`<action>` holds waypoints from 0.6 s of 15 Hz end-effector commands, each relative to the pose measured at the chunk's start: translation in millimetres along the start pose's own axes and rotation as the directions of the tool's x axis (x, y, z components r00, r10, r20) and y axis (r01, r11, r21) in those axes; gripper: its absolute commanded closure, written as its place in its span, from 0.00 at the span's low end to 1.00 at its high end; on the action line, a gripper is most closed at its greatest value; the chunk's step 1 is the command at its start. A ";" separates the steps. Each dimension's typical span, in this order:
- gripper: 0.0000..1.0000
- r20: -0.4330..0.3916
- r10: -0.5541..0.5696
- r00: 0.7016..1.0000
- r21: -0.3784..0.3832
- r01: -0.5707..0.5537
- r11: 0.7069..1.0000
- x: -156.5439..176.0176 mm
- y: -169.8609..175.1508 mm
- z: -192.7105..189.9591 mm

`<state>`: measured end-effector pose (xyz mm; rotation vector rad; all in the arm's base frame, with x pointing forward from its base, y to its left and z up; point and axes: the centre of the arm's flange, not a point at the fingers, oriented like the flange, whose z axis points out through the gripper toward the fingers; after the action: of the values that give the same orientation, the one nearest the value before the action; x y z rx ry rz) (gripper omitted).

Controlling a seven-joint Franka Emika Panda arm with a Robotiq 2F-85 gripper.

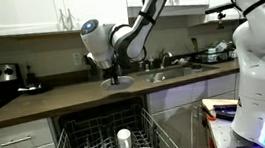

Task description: Place the white plate on the countertop

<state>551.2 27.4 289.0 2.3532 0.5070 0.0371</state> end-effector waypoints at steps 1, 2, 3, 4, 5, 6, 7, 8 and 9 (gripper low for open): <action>0.93 0.024 0.016 1.000 -0.083 -0.014 0.996 23.7 8.3 35.7; 0.93 0.027 0.018 0.999 -0.098 -0.016 0.995 27.3 11.0 45.9; 0.93 0.026 0.018 0.999 -0.110 -0.015 0.994 30.8 13.4 54.5; 0.93 0.023 0.021 1.000 -0.129 -0.018 0.992 35.6 17.3 62.4; 0.93 0.018 0.023 1.000 -0.144 -0.020 0.989 40.2 20.7 68.2; 0.93 0.014 0.023 1.000 -0.156 -0.020 0.987 45.8 23.1 75.1; 0.93 0.012 0.022 1.000 -0.171 -0.020 0.985 51.0 25.7 81.1; 0.93 0.004 0.022 1.000 -0.178 -0.021 0.984 56.0 27.6 86.3; 0.93 -0.003 0.024 1.000 -0.192 -0.024 0.981 61.1 29.1 90.1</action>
<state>606.4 -20.2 241.4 2.2173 0.4706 0.0428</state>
